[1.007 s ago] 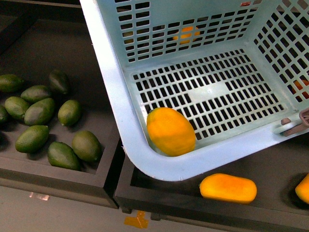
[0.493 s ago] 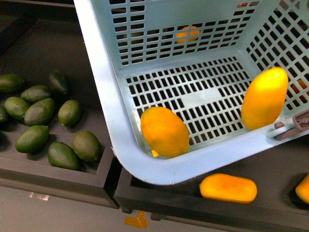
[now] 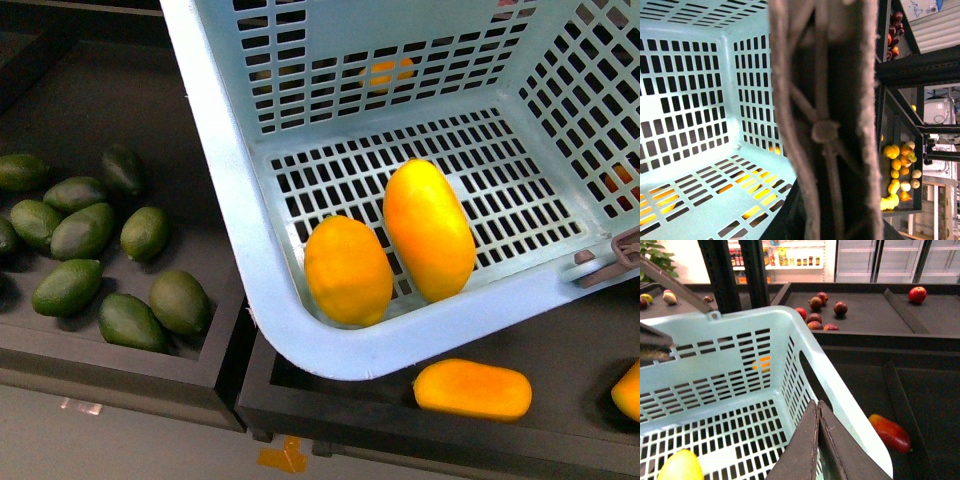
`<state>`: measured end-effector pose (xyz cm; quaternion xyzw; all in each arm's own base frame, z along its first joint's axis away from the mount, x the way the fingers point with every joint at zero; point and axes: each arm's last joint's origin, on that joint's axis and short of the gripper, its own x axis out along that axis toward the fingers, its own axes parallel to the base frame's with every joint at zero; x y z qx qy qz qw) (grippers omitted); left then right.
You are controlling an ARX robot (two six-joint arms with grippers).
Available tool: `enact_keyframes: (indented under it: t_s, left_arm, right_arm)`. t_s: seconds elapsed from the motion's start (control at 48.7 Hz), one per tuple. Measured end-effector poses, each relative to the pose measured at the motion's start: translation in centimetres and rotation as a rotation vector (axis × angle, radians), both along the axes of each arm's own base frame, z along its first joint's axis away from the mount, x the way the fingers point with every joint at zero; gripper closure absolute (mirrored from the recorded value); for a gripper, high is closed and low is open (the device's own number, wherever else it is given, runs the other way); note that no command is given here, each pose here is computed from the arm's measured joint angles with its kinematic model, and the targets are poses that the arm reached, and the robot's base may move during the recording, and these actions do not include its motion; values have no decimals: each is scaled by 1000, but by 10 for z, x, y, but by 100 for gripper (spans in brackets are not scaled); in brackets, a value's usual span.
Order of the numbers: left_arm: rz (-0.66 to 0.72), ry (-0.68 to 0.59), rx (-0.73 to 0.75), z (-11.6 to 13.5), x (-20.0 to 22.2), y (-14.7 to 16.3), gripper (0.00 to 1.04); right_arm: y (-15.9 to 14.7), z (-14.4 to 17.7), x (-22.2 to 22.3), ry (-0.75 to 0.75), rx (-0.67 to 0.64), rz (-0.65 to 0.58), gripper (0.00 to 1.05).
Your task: Pick lemon and mango into basket
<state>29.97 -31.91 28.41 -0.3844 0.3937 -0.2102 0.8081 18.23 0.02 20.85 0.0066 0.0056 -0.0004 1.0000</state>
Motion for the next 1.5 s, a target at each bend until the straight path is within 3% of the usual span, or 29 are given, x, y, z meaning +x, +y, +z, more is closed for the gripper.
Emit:
enact_keyframes:
  t_s: [0.802, 1.5]
  left_arm:
    - [-1, 0, 0, 0, 0, 0, 100]
    - [0, 0, 0, 0, 0, 0, 100]
  right_arm:
    - [0, -38, -54, -16, -7, 0, 103]
    - [0, -36, -70, -29, -8, 0, 103]
